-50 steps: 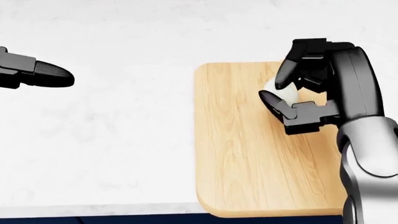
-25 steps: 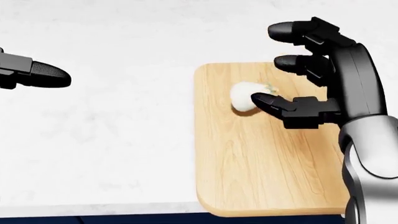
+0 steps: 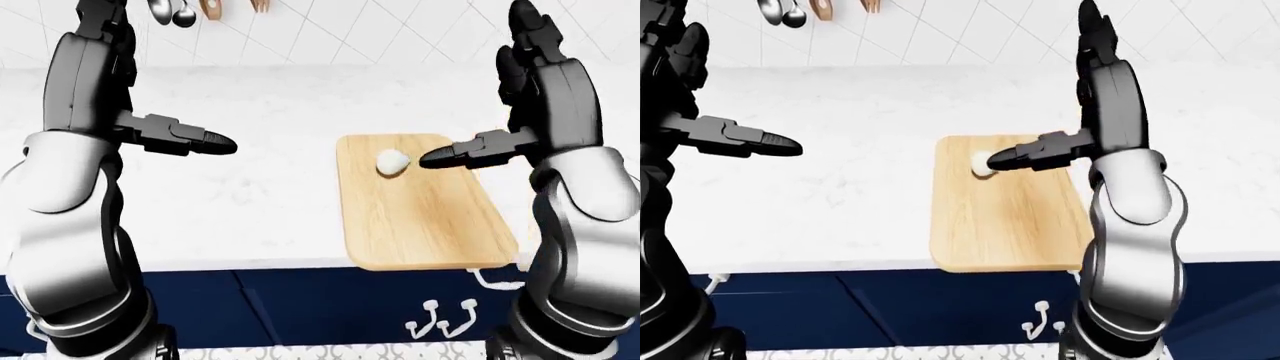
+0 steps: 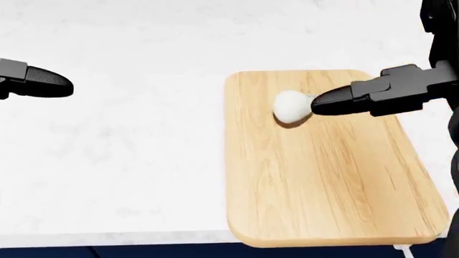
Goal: Place the eggplant and the orange on separate cutting boards.
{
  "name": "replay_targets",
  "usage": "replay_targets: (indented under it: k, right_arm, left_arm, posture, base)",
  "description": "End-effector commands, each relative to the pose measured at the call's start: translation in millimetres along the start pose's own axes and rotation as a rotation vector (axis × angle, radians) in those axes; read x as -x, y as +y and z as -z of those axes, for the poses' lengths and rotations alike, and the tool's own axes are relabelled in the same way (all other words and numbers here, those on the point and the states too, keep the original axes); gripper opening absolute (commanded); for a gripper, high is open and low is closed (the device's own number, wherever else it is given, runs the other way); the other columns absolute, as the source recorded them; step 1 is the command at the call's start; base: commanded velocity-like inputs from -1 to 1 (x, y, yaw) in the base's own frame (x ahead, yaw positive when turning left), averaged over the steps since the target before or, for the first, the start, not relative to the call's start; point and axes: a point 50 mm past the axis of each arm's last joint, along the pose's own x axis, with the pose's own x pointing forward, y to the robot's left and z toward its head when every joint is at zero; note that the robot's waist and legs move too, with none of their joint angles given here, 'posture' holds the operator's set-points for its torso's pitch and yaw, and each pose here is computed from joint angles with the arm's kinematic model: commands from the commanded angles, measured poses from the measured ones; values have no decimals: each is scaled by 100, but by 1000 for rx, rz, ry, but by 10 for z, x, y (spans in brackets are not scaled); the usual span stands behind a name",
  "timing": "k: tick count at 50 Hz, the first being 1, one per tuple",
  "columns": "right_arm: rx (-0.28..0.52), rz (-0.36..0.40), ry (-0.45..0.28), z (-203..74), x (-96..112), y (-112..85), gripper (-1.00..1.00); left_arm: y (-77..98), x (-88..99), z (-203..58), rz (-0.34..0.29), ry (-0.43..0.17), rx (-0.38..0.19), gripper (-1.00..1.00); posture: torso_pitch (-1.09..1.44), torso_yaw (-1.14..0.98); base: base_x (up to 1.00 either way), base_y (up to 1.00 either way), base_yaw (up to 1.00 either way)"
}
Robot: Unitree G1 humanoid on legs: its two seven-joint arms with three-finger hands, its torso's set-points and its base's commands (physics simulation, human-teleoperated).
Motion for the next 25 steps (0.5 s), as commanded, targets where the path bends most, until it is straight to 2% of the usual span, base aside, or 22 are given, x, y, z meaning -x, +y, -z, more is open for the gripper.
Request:
replay_targets:
  k: [1,8,25]
  right_arm:
    - [10,22,-83,-183,21,-87,100]
    - [24,101,-101,-294,63,-349,100]
    - [35,174,-124,-409,207,-610,100]
  left_arm:
    - [65,16,-128,-32,-67,-15,100]
    - [159,29,-147,-52,-66,-29,100]
    - [418,156,-168,-116,-48,-72,100]
  posture:
    - [0,0]
    - [0,0]
    - [0,0]
  base:
    - [0,0,0]
    - [0,0,0]
    - [0,0,0]
